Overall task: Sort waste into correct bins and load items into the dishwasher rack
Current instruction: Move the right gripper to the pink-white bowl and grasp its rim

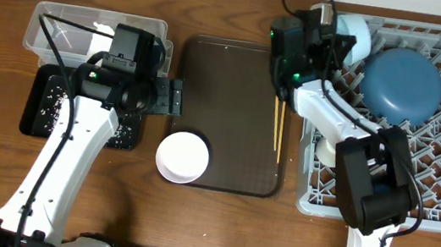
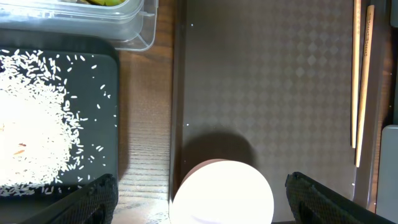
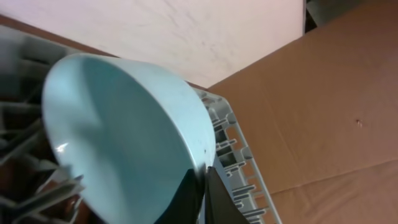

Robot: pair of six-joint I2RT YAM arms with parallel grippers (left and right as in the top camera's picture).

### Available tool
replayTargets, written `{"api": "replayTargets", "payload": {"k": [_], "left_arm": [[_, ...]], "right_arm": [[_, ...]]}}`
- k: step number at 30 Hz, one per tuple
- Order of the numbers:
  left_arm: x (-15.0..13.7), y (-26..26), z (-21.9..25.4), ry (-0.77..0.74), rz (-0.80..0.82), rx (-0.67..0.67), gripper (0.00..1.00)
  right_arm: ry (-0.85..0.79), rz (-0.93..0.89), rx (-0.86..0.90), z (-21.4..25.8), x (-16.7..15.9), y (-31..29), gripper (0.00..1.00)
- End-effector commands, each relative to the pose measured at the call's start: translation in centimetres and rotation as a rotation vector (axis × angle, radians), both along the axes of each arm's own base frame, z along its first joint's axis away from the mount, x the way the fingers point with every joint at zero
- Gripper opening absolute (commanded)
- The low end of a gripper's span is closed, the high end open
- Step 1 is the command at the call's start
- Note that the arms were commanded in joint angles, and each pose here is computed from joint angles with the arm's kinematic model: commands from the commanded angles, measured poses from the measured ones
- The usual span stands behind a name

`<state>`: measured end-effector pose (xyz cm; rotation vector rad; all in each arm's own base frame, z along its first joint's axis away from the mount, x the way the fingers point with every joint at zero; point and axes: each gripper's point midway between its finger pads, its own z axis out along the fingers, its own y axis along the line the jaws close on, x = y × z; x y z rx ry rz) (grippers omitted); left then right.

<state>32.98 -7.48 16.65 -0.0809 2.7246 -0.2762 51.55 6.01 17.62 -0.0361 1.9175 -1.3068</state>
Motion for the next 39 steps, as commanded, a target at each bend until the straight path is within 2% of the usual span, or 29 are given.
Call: {"api": "replayTargets", "payload": {"k": [1, 2, 5, 8, 13, 18, 23, 27, 29, 32, 35, 39], "left_arm": [[0.3, 0.3, 0.9, -0.028, 0.004, 0.010, 0.89], [0.3, 0.3, 0.9, -0.028, 0.004, 0.010, 0.89], [0.3, 0.3, 0.9, -0.028, 0.004, 0.010, 0.89], [0.3, 0.3, 0.9, -0.027, 0.004, 0.011, 0.89], [0.3, 0.3, 0.9, -0.028, 0.004, 0.010, 0.89], [0.3, 0.3, 0.9, -0.028, 0.004, 0.010, 0.89], [0.3, 0.3, 0.9, -0.028, 0.004, 0.010, 0.89], [0.3, 0.3, 0.9, -0.028, 0.004, 0.010, 0.89], [0.3, 0.3, 0.9, -0.028, 0.004, 0.010, 0.89], [0.3, 0.3, 0.9, -0.028, 0.004, 0.010, 0.89], [0.3, 0.3, 0.9, -0.028, 0.004, 0.010, 0.89], [0.3, 0.3, 0.9, -0.028, 0.004, 0.010, 0.89]], "right_arm": [[0.006, 0.025, -0.010, -0.1, -0.1, 1.6, 0.33], [0.003, 0.028, -0.008, -0.1, -0.1, 1.8, 0.49], [-0.019, 0.032, 0.003, 0.2, 0.0, 2.1, 0.73], [-0.034, 0.038, 0.012, 0.7, 0.0, 2.2, 0.82], [-0.051, 0.072, 0.025, 2.0, -0.4, 3.7, 0.87], [-0.074, 0.123, 0.055, 3.3, -0.9, 5.5, 0.88], [-0.044, 0.213, 0.175, 1.7, -2.2, 8.4, 0.88], [0.083, 0.331, 0.432, -1.9, -4.0, 11.7, 0.91], [0.198, 0.407, 0.638, -3.9, -5.6, 14.5, 0.91], [0.414, 0.520, 0.976, -6.0, -9.2, 19.6, 0.86], [0.605, 0.519, 1.253, -7.6, -13.1, 23.2, 0.80], [0.772, 0.442, 1.428, -9.8, -16.8, 25.2, 0.78]]}}
